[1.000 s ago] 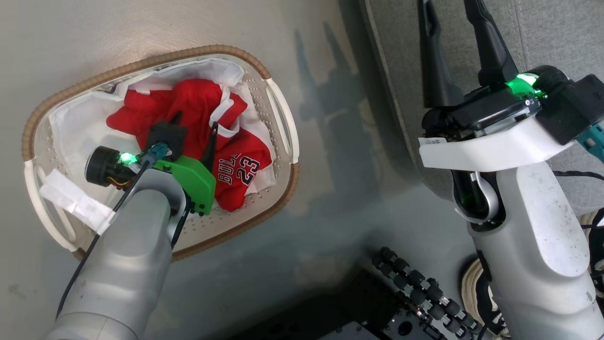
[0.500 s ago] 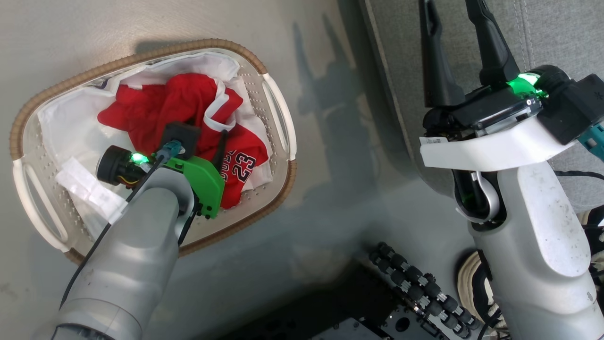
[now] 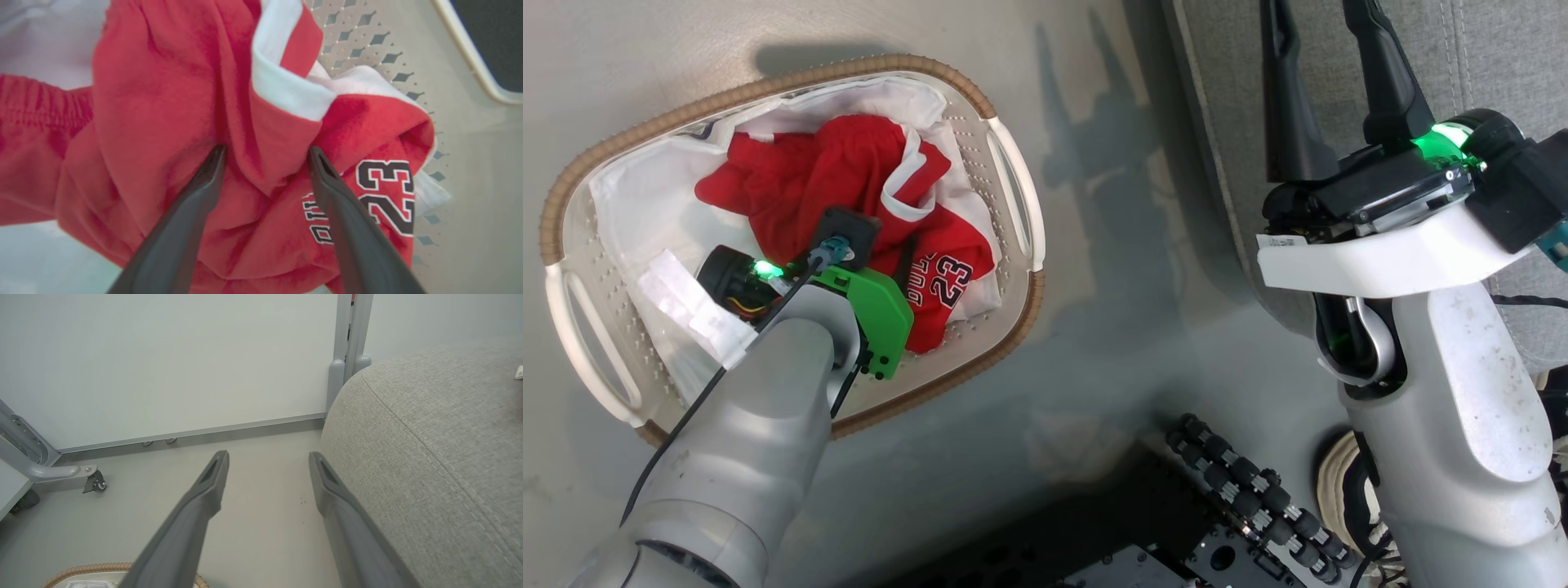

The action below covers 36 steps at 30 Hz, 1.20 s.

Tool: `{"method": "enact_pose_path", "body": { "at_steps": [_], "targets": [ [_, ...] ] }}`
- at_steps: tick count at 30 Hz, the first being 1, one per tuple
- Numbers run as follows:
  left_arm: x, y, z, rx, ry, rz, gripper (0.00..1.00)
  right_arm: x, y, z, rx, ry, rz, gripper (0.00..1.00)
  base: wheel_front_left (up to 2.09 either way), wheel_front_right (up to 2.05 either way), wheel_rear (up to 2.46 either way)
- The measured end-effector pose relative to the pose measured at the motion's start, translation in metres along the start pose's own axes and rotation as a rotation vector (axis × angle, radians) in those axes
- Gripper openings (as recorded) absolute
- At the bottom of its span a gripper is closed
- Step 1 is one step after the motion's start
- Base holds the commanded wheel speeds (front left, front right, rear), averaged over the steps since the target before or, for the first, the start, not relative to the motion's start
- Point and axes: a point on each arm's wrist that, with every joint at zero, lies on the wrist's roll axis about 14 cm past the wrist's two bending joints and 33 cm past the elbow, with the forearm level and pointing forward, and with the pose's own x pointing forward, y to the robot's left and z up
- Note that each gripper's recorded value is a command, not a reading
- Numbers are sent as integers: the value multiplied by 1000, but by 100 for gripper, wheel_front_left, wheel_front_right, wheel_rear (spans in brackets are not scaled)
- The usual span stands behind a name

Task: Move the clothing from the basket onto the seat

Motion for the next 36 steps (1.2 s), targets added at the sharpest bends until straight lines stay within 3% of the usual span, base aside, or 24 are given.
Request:
{"method": "enact_pose_path", "body": {
  "at_steps": [28,29,30,31,32,36],
  "targets": [
    [3,-1,0,47,9,-24,100,0,3,-3,-2,-7,6,100,1,1,1],
    [3,-1,0,46,10,-23,95,0,3,-3,-2,-7,7,100,0,0,0],
    [3,-1,0,46,14,-23,39,1,3,-2,-2,-8,8,100,0,0,0],
    [2,-1,-1,44,19,-22,11,1,3,-2,-3,-8,9,100,0,0,0],
    [2,0,-1,47,23,-22,0,1,4,-2,-3,-8,9,100,0,0,0],
    [1,-1,0,47,27,-23,0,2,4,0,-2,-13,11,100,0,0,0]
  ]
}}
